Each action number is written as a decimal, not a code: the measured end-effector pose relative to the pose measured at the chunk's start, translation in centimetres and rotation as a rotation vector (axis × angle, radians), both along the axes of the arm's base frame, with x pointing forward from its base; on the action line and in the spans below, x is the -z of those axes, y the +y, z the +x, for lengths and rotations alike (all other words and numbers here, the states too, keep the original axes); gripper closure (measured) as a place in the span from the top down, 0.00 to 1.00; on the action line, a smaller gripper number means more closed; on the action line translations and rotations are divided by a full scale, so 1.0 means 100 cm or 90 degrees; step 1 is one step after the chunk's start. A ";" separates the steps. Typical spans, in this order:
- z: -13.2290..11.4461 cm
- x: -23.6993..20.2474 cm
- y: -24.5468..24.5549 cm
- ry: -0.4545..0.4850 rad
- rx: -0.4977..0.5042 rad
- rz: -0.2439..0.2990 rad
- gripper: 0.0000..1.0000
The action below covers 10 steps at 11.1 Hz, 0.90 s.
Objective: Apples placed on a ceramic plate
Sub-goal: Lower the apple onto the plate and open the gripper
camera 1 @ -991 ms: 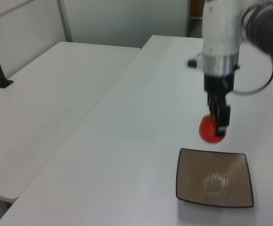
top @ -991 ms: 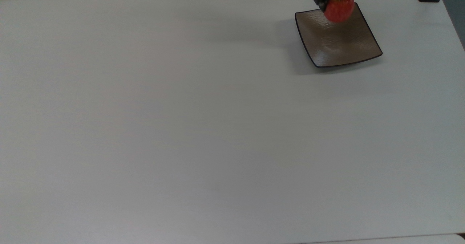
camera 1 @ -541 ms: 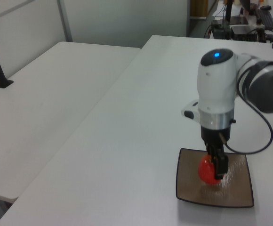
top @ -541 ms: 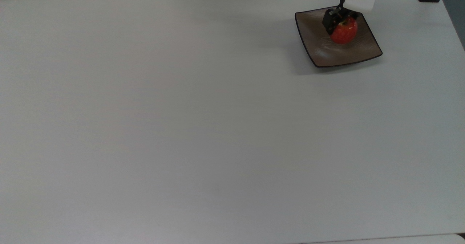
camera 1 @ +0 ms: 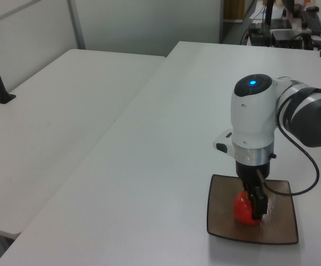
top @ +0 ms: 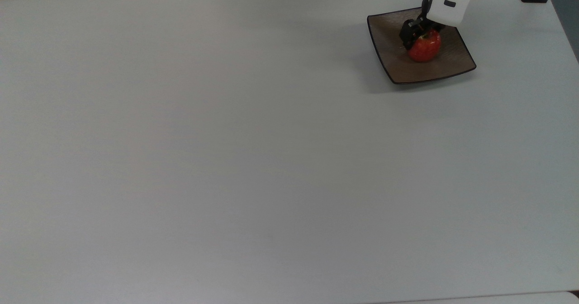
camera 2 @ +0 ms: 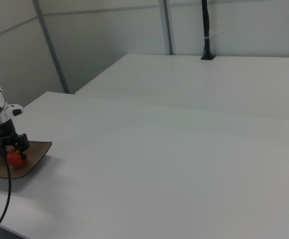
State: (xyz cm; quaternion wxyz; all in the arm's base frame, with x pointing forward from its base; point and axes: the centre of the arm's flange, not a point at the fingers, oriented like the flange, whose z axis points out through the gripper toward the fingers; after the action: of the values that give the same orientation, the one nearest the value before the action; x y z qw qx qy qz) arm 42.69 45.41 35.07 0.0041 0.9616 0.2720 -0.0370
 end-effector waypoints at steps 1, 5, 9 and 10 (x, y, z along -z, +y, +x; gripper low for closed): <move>0.000 0.000 0.000 0.000 0.000 0.000 0.78; 0.000 0.003 0.000 0.002 0.000 -0.002 1.00; 0.001 -0.002 0.000 -0.003 0.005 0.001 1.00; 0.002 -0.018 -0.001 -0.013 0.022 -0.001 1.00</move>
State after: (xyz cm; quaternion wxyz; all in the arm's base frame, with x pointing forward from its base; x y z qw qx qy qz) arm 42.91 45.30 36.89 0.0071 0.9665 0.2551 -0.0278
